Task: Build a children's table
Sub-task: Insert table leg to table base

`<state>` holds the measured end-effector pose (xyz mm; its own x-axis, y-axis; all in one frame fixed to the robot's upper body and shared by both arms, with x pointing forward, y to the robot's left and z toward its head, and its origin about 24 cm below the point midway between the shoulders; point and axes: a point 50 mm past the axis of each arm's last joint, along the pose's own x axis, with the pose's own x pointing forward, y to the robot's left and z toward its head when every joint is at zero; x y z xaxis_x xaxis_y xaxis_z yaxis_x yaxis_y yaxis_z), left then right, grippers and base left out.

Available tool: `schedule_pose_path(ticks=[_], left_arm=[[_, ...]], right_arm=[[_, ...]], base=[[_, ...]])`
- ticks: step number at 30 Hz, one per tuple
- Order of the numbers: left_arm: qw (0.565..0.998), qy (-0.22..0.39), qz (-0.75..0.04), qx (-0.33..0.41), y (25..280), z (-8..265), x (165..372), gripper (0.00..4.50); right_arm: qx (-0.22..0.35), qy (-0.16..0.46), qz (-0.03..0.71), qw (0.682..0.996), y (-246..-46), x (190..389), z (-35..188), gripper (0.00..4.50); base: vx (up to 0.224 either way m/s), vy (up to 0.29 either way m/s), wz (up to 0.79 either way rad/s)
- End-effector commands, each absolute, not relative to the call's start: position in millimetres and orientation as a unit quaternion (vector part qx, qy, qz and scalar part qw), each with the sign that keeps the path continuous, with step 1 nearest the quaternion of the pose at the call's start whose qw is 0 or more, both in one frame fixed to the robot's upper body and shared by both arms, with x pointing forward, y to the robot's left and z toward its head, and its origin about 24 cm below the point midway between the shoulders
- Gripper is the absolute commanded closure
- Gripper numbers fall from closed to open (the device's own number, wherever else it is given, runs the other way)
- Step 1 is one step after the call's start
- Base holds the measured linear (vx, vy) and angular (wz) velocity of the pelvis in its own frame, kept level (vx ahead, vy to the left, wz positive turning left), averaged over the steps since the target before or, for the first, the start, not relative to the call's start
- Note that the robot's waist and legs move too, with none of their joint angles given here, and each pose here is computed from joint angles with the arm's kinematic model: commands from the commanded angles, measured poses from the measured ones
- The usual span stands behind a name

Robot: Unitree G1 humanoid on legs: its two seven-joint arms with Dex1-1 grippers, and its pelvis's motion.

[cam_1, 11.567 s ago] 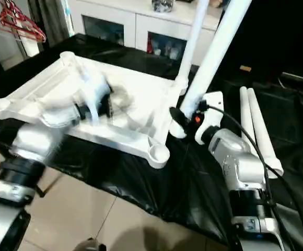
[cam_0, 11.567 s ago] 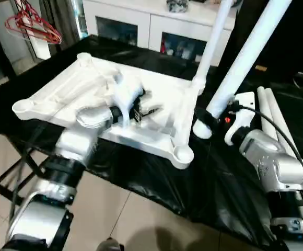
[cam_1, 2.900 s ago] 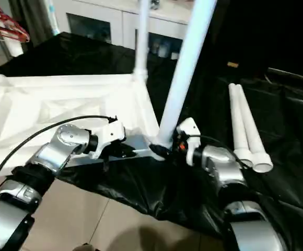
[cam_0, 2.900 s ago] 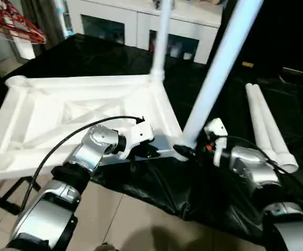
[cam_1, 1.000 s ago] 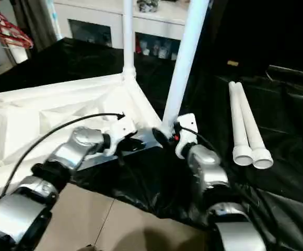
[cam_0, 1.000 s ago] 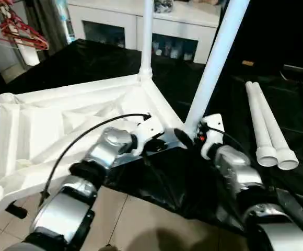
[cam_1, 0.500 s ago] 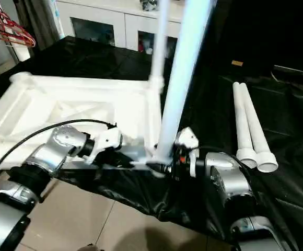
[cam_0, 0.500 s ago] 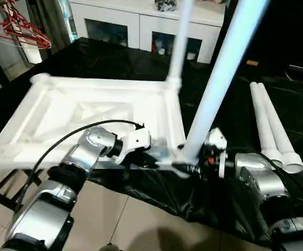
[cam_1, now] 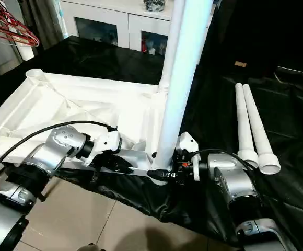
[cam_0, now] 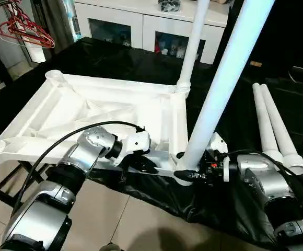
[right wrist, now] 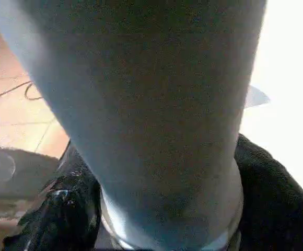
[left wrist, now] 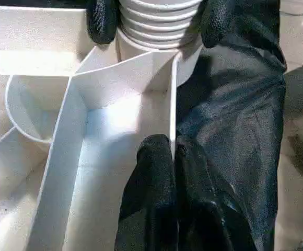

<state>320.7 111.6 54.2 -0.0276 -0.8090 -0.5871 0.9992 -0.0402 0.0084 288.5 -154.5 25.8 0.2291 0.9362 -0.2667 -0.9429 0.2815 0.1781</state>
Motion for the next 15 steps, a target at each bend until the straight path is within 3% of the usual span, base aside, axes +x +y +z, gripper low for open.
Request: schedule_pose_path(ticks=[1, 3, 5, 11, 15], left_arm=[[0.688, 0.195, -0.666, 0.212, 98.6, 52.6, 323.8, 4.5], [0.747, 0.187, -0.606, 0.198, 90.1, 54.8, 337.1, 4.5], [0.767, 0.186, -0.582, 0.194, 87.3, 56.1, 342.0, 4.5], [0.835, 0.178, -0.491, 0.177, 70.1, 61.0, 357.3, 4.5], [0.836, 0.168, -0.491, 0.18, 57.7, 61.1, 356.4, 4.5]], right_arm=[[0.007, 0.187, 0.599, 0.779, -138.4, 281.6, 10.2, 1.62], [0.021, 0.18, 0.49, 0.853, -134.1, 297.7, 2.9, 1.63], [0.023, 0.182, 0.444, 0.877, -133.2, 303.7, -0.4, 1.63], [0.025, 0.209, 0.305, 0.929, -117.2, 318.4, -12.5, 1.64], [0.03, 0.203, 0.284, 0.936, -101.3, 322.9, -11.5, 1.64]], base=[[0.0, 0.0, 0.0], [0.0, 0.0, 0.0], [0.0, 0.0, 0.0], [0.0, 0.0, 0.0], [0.0, 0.0, 0.0]])
